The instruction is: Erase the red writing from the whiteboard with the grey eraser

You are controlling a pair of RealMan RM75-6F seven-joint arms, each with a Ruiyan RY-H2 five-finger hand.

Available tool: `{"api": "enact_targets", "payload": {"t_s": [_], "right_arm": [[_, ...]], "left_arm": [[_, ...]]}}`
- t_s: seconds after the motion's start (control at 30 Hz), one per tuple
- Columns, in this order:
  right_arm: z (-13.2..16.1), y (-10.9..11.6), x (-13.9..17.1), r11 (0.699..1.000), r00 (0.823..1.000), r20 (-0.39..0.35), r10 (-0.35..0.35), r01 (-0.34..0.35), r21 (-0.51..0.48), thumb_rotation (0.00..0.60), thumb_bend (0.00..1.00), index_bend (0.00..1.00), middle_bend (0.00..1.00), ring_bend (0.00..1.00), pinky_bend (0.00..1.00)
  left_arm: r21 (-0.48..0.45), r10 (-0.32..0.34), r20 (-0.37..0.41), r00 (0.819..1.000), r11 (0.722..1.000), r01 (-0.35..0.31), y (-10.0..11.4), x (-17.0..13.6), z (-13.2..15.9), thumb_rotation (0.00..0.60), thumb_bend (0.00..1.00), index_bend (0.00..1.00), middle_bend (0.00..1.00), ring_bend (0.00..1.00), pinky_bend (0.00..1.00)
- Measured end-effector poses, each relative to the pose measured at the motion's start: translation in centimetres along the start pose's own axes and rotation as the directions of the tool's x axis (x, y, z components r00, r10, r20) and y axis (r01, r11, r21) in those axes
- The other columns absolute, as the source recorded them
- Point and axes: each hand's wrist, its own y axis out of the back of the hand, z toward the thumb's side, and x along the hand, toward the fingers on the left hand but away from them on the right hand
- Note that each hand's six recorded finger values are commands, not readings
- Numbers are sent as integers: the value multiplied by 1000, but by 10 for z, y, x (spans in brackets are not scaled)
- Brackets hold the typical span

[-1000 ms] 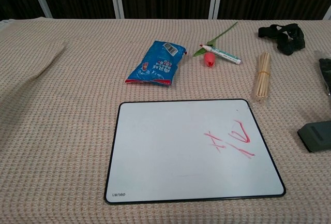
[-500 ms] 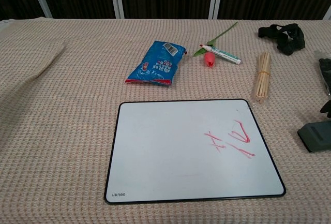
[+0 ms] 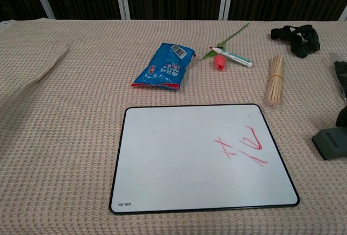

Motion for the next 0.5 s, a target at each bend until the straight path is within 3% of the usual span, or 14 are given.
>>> {"api": "enact_targets", "payload": {"t_s": [0.5], "right_arm": [[8,2,-4,1000,1000,-25,9,-8,17,600,495,465,470,462,381]], "left_arm": [[0,-3,-2,1000,1000,3,0,0,0,600,558,160,46,0,68]]}}
